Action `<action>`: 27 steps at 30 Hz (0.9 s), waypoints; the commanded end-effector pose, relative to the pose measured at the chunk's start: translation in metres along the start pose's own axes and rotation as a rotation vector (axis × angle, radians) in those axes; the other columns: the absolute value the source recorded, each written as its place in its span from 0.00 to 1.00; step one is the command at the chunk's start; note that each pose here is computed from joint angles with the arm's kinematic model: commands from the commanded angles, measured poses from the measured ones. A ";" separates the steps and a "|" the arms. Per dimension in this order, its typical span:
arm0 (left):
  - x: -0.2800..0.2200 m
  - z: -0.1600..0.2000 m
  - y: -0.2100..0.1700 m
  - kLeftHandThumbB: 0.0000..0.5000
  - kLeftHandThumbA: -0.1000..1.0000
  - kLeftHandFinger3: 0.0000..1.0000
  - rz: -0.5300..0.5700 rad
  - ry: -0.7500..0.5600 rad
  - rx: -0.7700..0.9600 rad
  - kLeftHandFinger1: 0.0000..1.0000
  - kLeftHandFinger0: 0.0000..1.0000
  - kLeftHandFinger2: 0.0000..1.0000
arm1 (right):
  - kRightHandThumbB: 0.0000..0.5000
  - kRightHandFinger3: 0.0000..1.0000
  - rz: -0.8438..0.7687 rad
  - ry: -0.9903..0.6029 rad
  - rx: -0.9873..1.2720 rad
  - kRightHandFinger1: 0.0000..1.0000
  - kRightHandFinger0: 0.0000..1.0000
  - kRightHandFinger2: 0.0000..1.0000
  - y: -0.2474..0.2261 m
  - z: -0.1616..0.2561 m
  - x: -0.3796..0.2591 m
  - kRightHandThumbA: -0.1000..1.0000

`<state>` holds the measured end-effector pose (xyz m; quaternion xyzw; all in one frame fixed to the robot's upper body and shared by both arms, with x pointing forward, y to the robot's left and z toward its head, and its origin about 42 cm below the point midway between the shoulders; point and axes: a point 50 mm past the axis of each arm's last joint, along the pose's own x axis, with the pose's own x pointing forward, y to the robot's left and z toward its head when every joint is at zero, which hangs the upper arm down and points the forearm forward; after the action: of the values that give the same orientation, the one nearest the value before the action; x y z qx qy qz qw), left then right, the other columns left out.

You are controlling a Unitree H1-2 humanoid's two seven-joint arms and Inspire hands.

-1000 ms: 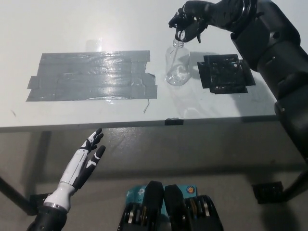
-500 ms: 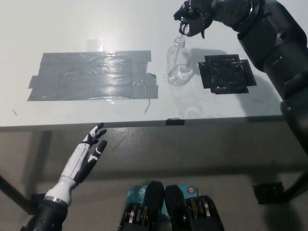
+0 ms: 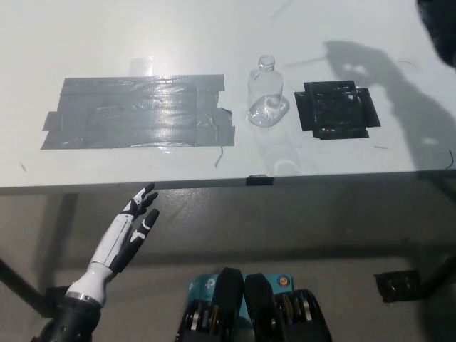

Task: The robot grabs the black lid of the spray bottle on the desk and places it on the black area of the desk

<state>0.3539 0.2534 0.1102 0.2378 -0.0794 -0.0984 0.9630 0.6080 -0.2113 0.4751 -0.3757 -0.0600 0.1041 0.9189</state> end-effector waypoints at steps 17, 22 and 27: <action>-0.011 -0.001 0.001 0.09 1.00 1.00 0.013 -0.018 -0.015 0.96 1.00 0.95 | 0.73 0.49 -0.295 0.067 0.480 0.25 0.21 0.40 0.029 -0.108 -0.022 0.00; -0.012 -0.002 0.001 0.10 1.00 1.00 0.022 -0.024 -0.030 0.93 1.00 0.96 | 0.76 0.48 -0.251 0.137 0.467 0.23 0.15 0.38 0.069 -0.129 -0.024 0.00; -0.010 -0.001 0.003 0.10 1.00 1.00 0.027 -0.028 -0.025 0.92 0.97 0.95 | 0.76 1.00 -0.189 0.175 0.406 0.82 0.70 1.00 0.081 -0.133 -0.025 0.26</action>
<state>0.3435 0.2549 0.1005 0.2310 -0.0697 -0.0976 0.9655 0.5860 -0.2531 0.2742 -0.1724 0.0617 0.0021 0.9831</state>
